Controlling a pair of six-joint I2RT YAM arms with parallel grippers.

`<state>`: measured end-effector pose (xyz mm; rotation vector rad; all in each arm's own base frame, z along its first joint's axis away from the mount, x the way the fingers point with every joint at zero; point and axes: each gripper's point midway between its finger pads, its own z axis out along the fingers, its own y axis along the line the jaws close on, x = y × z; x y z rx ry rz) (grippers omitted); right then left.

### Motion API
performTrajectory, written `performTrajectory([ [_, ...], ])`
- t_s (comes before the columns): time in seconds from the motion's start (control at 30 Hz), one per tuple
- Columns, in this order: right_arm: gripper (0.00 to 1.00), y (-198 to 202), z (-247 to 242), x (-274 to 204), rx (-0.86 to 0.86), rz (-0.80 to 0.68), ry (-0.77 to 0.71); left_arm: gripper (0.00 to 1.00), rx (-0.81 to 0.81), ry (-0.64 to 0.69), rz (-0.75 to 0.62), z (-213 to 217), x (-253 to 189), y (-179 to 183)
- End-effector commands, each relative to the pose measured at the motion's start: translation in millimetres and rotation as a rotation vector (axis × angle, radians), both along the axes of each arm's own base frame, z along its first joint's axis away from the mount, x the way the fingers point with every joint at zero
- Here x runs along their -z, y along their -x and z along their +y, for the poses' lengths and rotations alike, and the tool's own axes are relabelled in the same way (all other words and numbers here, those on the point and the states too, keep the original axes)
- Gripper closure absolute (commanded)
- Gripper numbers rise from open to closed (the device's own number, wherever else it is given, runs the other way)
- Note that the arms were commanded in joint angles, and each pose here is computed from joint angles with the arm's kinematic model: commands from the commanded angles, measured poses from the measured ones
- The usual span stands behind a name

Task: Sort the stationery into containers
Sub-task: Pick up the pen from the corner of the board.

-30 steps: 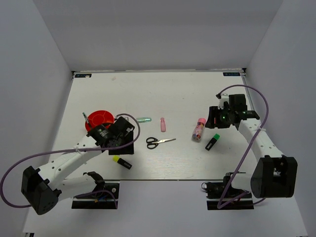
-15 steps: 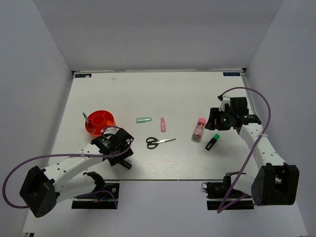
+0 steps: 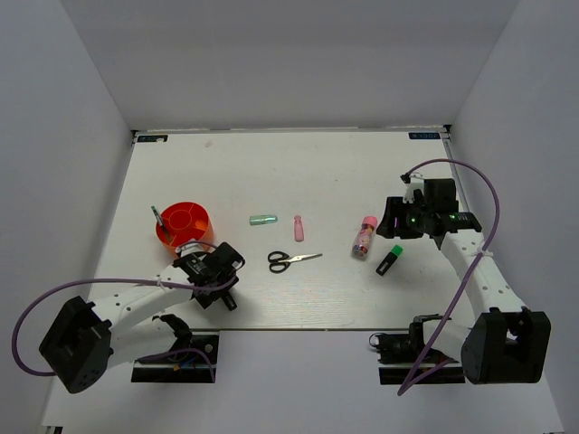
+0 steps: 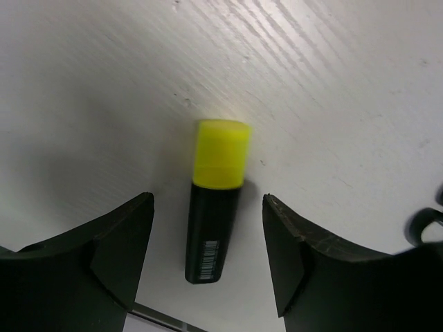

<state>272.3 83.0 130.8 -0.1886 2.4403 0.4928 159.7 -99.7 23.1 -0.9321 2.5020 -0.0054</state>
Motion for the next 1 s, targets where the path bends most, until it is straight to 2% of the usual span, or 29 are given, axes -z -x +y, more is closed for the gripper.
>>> performTrajectory([
  [0.0,0.4,-1.5,1.1,-4.5,-0.007,-0.031,-0.012,0.26,-0.067,-0.033,-0.034,13.4,5.0,-4.7],
  [0.27,0.4,-2.1,-0.3,-5.7,-0.002,-0.039,-0.01,0.27,-0.07,-0.058,0.008,14.6,17.5,-3.3],
  [0.33,0.4,-1.7,-0.3,-6.3,-0.002,-0.039,-0.01,0.3,-0.054,-0.056,0.014,10.8,17.6,-6.4],
  [0.57,0.4,-1.0,-0.7,-7.5,0.002,-0.044,-0.01,0.33,0.033,-0.092,0.137,1.3,29.1,1.8],
  [0.7,0.4,-1.5,-0.9,-9.8,0.004,-0.056,-0.01,0.39,0.073,-0.128,0.202,2.9,37.6,13.3],
  [0.83,0.4,-1.1,-1.4,-11.4,0.006,-0.062,-0.009,0.53,0.09,-0.139,0.236,2.9,48.1,22.1],
  [0.87,0.4,-1.7,-2.4,-12.1,0.008,-0.066,-0.009,0.62,0.092,-0.127,0.242,1.1,50.5,24.2],
  [0.93,0.4,-0.7,-1.4,-11.3,0.004,-0.062,-0.01,0.71,0.102,-0.11,0.242,-2.4,52.2,25.5],
  [0.97,0.4,-0.3,-1.5,-11.7,0.007,-0.063,-0.013,0.8,0.117,-0.108,0.246,-4.2,52.1,27.0],
])
